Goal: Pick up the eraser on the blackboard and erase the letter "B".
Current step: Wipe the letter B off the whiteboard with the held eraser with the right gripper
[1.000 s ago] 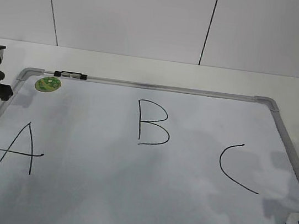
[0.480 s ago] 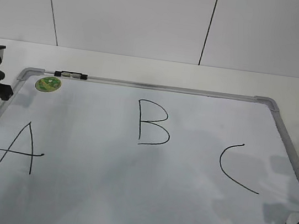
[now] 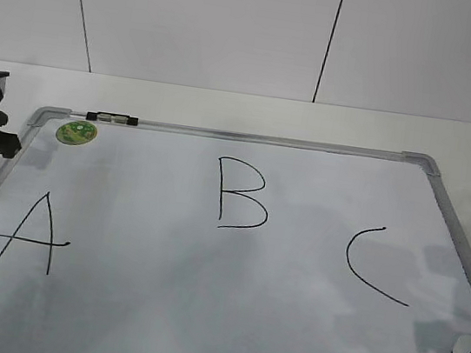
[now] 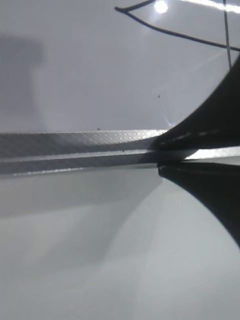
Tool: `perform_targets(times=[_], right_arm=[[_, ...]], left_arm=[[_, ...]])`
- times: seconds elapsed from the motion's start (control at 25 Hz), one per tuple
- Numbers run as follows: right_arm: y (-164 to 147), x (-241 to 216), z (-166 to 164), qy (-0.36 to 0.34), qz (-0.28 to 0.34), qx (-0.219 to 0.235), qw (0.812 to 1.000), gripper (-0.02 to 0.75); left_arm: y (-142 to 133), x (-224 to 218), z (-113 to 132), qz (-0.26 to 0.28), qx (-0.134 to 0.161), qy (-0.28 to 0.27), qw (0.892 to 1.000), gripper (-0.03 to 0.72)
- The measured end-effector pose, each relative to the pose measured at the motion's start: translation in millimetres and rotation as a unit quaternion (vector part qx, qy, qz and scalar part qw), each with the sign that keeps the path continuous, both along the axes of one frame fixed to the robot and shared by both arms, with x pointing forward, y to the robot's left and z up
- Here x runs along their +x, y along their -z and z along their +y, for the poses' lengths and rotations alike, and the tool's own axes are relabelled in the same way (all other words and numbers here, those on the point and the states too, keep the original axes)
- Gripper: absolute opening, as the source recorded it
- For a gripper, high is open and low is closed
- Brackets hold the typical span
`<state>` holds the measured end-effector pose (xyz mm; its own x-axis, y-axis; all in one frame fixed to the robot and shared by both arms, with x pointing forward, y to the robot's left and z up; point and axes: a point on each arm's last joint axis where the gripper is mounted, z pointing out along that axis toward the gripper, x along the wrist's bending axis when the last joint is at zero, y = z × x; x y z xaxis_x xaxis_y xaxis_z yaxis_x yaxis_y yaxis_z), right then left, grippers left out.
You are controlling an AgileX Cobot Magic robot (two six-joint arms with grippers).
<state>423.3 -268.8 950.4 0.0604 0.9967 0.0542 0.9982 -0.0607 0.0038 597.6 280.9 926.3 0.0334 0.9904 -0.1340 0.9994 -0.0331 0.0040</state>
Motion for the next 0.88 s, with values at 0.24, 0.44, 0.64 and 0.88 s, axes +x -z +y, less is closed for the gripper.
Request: perform_targets(times=[0.24,0.44,0.64,0.88], right_arm=[[-2.8,1.8,0.3,-0.001,0.004,0.0,1.0,0.561],[-11.7,9.3,1.4,-0.001,-0.007,0.002,1.0,0.561],[-24.3,14.4,2.4,-0.003,0.003,0.002,1.0,0.561],[-75.4,46.7,7.1,-0.017,-0.054,0.01,0.998,0.561]], left_arm=[[0.0,0.0,-0.2,0.0,-0.001,-0.001,1.0,0.031],[0.6,0.1,-0.3,0.001,-0.002,-0.001,1.0,0.031],[0.6,0.1,-0.3,0.001,-0.002,-0.001,1.0,0.031],[0.6,0.1,-0.3,0.001,-0.002,-0.001,1.0,0.031]])
